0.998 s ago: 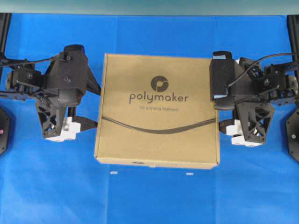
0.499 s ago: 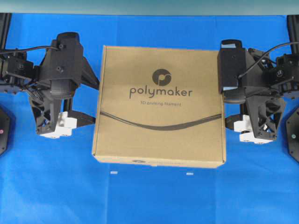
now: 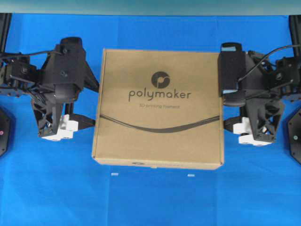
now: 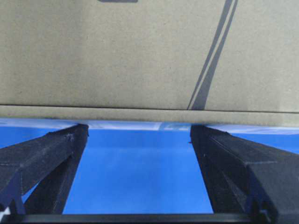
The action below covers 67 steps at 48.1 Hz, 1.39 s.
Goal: Lift up the cardboard box by clamping it between your arms.
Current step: 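Lower both arms to set the clamped box back on the table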
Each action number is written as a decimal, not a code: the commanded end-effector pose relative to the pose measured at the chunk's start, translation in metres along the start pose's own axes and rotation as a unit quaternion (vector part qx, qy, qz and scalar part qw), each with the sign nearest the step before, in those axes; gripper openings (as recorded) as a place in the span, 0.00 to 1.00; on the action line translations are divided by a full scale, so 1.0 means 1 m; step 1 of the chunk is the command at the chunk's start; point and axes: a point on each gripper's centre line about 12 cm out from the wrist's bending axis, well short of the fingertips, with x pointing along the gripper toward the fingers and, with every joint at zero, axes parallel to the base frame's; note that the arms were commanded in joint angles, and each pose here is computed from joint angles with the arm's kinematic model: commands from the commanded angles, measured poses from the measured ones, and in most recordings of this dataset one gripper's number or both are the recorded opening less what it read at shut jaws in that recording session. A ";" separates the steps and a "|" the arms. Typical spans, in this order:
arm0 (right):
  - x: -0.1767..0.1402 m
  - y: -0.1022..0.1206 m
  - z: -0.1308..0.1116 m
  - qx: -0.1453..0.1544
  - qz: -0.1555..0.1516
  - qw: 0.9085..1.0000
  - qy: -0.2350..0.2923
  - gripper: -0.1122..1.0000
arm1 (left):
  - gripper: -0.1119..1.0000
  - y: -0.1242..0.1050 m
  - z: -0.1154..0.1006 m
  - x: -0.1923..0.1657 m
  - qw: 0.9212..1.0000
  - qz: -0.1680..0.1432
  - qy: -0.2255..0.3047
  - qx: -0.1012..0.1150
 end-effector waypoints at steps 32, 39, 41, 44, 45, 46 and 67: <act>0.049 -0.002 -0.031 -0.003 -0.002 0.999 -0.048 1.00 | 0.88 0.003 -0.038 0.041 1.000 0.006 -0.014 -0.012; 0.060 -0.003 -0.040 0.000 -0.003 0.999 -0.050 1.00 | 0.88 0.003 -0.047 0.051 1.000 0.006 -0.008 -0.013; 0.063 -0.003 -0.042 0.001 -0.003 0.999 -0.051 1.00 | 0.88 0.002 -0.048 0.053 1.000 0.005 -0.006 -0.013; 0.069 -0.004 -0.048 0.001 -0.004 0.999 -0.048 1.00 | 0.88 0.003 -0.051 0.056 1.000 0.006 -0.001 -0.013; 0.070 -0.004 -0.049 0.002 -0.004 0.999 -0.048 1.00 | 0.88 0.003 -0.053 0.058 1.000 0.006 0.002 -0.013; 0.071 -0.005 -0.050 0.003 -0.004 0.999 -0.048 1.00 | 0.88 0.003 -0.055 0.060 1.000 0.005 0.004 -0.013; 0.101 -0.009 -0.067 0.001 -0.010 0.999 -0.037 1.00 | 0.88 0.001 -0.072 0.085 1.000 0.004 0.009 -0.020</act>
